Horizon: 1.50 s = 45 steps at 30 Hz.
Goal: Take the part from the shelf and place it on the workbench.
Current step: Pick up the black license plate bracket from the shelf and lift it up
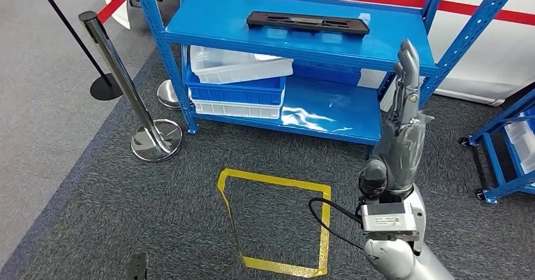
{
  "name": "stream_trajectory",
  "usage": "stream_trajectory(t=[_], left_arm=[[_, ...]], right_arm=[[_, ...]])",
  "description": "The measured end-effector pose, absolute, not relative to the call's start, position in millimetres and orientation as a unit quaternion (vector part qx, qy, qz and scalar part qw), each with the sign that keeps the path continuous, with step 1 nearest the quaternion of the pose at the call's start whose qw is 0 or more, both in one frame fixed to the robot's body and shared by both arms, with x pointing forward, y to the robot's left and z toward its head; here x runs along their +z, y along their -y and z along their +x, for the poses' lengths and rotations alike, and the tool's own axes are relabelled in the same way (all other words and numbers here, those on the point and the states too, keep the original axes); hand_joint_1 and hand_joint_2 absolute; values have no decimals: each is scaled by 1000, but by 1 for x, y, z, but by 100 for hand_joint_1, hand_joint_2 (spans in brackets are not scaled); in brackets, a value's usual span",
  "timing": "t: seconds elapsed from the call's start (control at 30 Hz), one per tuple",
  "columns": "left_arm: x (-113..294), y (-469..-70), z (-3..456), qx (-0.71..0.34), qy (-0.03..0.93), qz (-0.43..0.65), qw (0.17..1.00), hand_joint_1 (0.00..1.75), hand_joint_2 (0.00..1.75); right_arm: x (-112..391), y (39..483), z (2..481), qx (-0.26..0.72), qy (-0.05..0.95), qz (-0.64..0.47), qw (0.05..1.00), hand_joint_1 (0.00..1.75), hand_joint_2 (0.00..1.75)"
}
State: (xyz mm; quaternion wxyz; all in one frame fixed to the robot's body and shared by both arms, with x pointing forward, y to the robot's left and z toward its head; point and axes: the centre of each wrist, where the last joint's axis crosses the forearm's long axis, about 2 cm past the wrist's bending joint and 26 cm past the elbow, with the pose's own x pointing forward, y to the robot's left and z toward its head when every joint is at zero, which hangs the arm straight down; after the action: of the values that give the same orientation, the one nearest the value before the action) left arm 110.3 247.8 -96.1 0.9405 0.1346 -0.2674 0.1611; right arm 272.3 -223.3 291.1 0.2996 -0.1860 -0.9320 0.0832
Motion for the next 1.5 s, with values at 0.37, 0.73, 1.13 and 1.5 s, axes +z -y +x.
stream_trajectory(t=[0.37, 0.73, 1.13, 1.5], left_arm=[[-96, -248, 112, 161, 268, 134, 940, 0, 0], [-95, -248, 114, 161, 268, 132, 941, 0, 0], [-93, -249, 121, 169, 271, 140, 937, 0, 0], [-91, -249, 129, 169, 273, 132, 938, 0, 0]], right_arm=[[289, 224, 273, 85, 931, -189, 302, 0, 0], [288, 224, 273, 87, 930, -189, 302, 0, 0], [285, 225, 278, 82, 931, -189, 303, 0, 0], [287, 225, 286, 82, 931, -195, 297, 0, 0]])
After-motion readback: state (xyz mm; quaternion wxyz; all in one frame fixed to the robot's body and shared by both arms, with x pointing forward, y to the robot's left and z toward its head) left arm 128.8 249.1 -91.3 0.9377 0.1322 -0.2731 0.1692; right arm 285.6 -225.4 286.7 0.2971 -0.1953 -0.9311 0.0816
